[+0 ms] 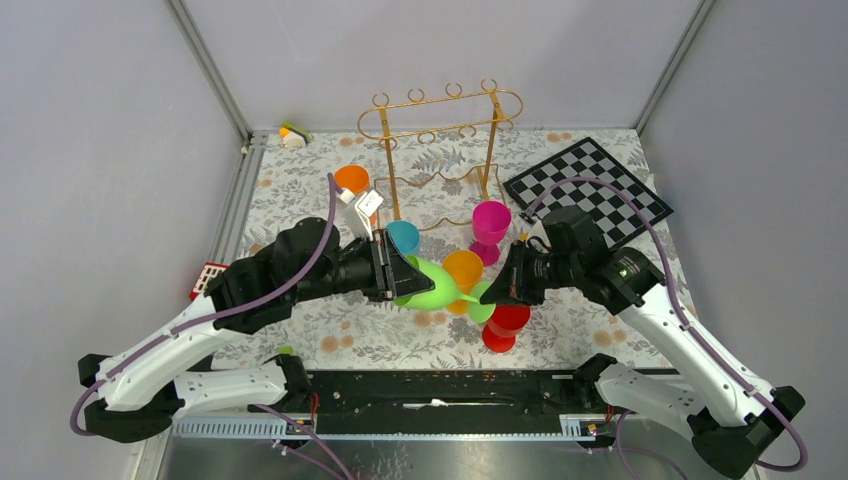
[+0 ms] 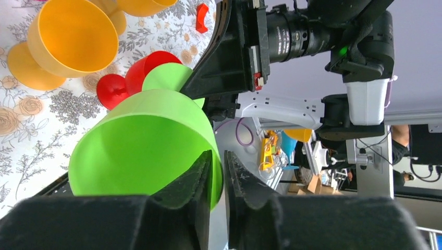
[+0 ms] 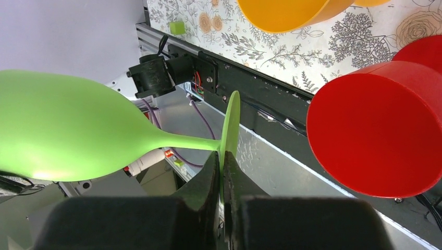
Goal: Place the wine glass upside down on the wine glass rack
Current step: Adjust the wine glass.
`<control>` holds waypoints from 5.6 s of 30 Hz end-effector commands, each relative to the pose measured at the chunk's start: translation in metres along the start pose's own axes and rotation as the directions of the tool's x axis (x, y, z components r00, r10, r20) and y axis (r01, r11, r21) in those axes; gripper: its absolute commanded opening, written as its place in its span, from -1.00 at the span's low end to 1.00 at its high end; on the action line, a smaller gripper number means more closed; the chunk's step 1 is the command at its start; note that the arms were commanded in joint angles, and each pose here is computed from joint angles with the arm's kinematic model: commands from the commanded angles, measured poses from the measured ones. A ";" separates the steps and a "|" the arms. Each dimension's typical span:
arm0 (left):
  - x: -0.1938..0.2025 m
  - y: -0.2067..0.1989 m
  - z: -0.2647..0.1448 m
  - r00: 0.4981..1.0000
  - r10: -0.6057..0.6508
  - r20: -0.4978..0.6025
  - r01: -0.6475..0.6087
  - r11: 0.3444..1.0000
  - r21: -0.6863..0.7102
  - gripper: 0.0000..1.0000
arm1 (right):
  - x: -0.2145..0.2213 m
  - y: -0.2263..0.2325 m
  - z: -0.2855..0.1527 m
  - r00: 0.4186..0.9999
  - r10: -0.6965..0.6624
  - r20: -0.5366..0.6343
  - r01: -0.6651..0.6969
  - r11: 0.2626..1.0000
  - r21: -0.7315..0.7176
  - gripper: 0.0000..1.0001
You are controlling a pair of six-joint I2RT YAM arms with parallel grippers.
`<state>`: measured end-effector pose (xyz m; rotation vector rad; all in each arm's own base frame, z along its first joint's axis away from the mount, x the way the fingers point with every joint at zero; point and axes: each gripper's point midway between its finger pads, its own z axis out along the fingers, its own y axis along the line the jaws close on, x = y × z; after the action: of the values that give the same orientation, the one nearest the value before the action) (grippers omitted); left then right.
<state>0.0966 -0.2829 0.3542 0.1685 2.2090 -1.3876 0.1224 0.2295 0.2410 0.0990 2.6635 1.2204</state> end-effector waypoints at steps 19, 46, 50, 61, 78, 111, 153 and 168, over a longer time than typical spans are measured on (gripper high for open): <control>-0.024 0.046 -0.026 0.978 0.208 0.025 -0.191 0.935 -0.300 0.80 | -0.049 0.013 -0.085 0.884 -0.339 0.321 0.277 0.934 0.226 -1.00; -0.052 0.082 -0.053 0.994 0.072 0.077 -0.043 0.944 -0.326 0.91 | -0.107 0.055 -0.157 0.347 -0.742 0.574 0.619 0.641 0.455 -1.00; -0.053 0.079 -0.053 0.995 0.074 0.062 -0.051 0.949 -0.312 0.91 | -0.116 0.059 -0.162 0.235 -0.790 0.566 0.644 0.563 0.518 -1.00; -0.071 0.065 -0.070 0.989 0.098 0.111 -0.057 0.945 -0.322 0.89 | -0.120 0.086 -0.144 0.004 -0.903 0.429 0.801 0.259 0.539 -1.00; -0.086 0.045 -0.093 0.977 0.129 0.170 -0.066 0.940 -0.334 0.88 | -0.124 0.136 -0.114 -0.232 -0.884 0.406 0.855 0.013 0.518 -1.00; -0.063 -0.014 -0.060 0.981 -0.173 0.086 0.160 0.977 0.143 0.26 | -0.040 0.194 -0.042 -0.668 -0.723 -0.177 0.295 -0.475 0.829 -1.00; -0.077 0.009 -0.052 0.967 -0.161 0.196 0.150 0.986 0.073 -1.00 | -0.021 0.140 -0.019 -0.311 -0.949 0.046 0.680 -0.188 0.708 0.83; -0.069 0.019 -0.067 0.966 -0.116 0.232 0.117 0.993 0.007 -1.00 | 0.005 0.100 -0.024 0.107 -0.959 0.264 0.885 0.213 0.414 0.83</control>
<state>0.1401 -0.2147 0.3708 -0.1541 2.1640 -1.4134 0.1191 0.2868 0.3205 -1.1346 1.5163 0.1501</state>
